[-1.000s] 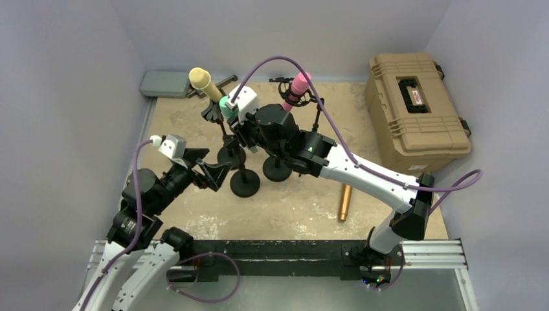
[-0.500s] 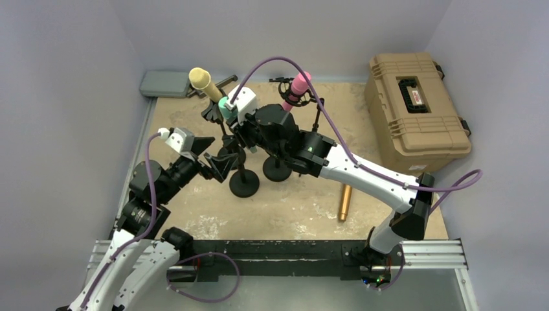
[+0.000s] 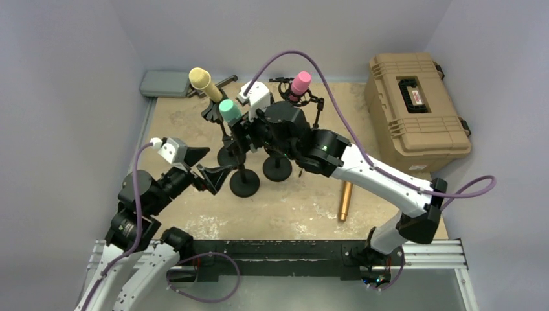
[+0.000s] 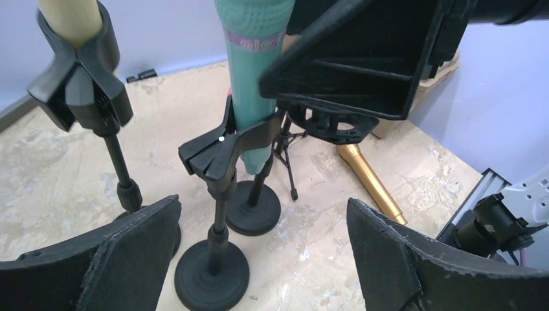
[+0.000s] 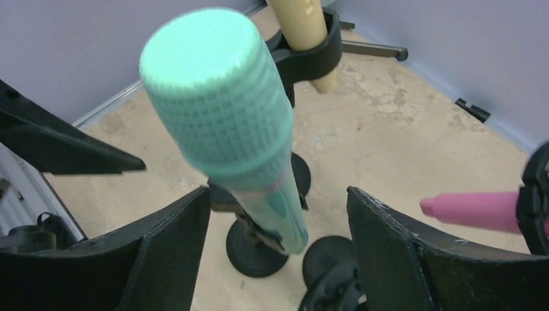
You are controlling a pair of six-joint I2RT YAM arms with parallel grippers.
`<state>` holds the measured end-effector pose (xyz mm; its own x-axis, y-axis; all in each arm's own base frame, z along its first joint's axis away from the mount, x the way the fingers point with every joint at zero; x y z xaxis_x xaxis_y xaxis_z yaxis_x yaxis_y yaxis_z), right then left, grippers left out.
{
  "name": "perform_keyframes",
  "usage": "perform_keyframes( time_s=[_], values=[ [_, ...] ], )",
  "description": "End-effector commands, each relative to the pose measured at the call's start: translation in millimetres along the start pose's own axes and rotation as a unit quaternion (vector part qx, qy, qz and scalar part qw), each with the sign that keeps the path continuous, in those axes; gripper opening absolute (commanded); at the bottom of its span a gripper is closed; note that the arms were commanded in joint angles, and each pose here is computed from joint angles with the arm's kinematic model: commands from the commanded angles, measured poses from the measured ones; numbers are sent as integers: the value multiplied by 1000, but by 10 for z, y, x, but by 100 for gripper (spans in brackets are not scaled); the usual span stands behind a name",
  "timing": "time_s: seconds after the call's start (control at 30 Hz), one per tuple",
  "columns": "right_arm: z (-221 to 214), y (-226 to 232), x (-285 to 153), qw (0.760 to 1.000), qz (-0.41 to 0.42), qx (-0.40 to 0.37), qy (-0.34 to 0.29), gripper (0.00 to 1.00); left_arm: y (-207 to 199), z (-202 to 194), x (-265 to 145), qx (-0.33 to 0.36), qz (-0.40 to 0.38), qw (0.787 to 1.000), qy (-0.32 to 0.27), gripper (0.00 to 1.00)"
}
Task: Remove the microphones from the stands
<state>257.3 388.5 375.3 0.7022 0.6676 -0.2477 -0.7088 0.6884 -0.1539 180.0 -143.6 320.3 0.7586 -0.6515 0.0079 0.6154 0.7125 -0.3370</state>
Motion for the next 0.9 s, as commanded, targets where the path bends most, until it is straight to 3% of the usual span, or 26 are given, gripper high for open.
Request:
perform_keyframes(
  time_s=[0.0,0.23,0.47,0.63,0.87],
  values=[
    [117,-196,-501,998,-21,51,-20,77,-90,378,-226,43,13,998,-33,97],
    [-128,-874,-648,989,-99,102,39,80,76,572,-359,77,78,992,-54,97],
    [-421,-1132,-435,975,-110,140,136,68,161,265,-337,85,75,993,-20,99],
    [-498,-1035,-314,971,-91,152,157,58,243,125,-352,92,87,992,1,99],
    [-695,-1025,-209,964,-104,157,185,36,198,-29,-322,82,63,995,17,99]
  ],
)
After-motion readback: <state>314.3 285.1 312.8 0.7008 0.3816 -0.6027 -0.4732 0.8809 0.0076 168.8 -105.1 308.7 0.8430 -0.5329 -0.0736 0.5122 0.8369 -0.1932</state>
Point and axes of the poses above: each gripper's point midway between its finger pads, its own x axis out along the fingers, its own y axis along the line the jaws close on, z = x × y, the point moved 1 cm from there along -x, back along the fingers, and after that the axes turned 7 degrees about -x, right-handed, at the moved point
